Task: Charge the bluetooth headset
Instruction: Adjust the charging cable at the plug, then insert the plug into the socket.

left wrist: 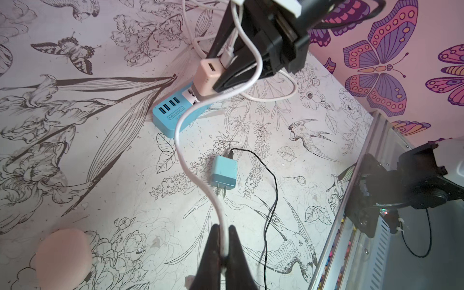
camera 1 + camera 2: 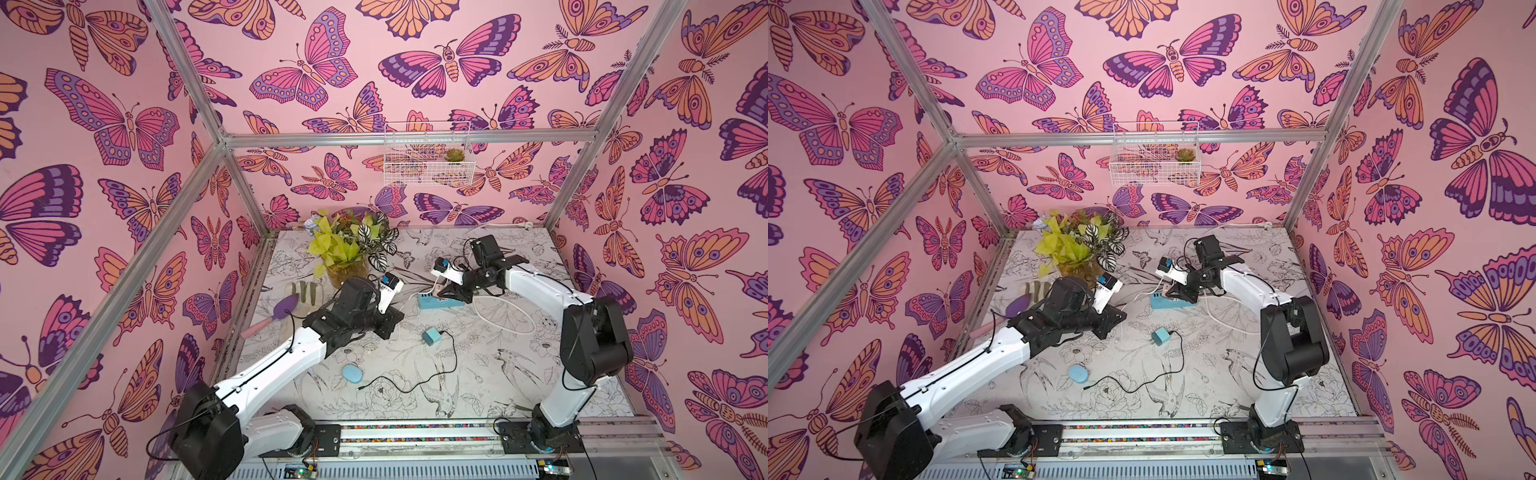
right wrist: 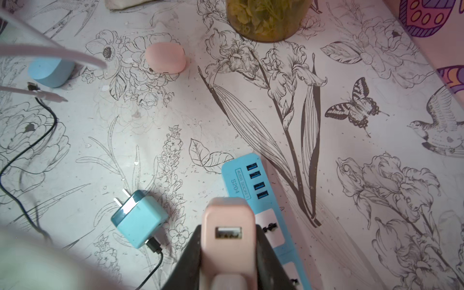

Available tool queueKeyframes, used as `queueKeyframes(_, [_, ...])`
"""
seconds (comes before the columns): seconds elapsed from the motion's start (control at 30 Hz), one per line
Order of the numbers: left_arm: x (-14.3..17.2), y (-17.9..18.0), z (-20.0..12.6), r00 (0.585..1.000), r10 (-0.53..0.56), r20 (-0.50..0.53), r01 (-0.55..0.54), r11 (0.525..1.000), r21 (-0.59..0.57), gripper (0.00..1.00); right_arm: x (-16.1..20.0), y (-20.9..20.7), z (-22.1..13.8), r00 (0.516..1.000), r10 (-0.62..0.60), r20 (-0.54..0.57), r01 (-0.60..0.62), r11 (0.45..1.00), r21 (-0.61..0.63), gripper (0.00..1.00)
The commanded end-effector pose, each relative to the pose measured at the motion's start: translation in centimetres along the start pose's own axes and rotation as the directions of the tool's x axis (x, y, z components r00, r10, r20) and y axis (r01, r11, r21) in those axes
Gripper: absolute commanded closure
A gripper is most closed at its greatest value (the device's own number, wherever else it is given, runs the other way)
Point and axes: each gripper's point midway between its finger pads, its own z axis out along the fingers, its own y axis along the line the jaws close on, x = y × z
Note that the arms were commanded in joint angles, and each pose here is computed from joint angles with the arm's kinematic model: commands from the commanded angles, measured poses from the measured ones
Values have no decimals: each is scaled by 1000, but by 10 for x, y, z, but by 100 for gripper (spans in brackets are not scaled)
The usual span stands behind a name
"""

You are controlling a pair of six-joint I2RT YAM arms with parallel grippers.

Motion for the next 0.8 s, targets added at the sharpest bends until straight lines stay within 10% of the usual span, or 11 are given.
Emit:
queueKeyframes(0.0, [30,9,3,990,-81,-114,78,997,-23,100,-16,-3,-9,997,-53,57,55,998,-18,93])
queueKeyframes(0.77, [96,49,-21,927,-236,-292,167,956,-242,100,24,-19,8,997,-74,5,74,994,-77,95])
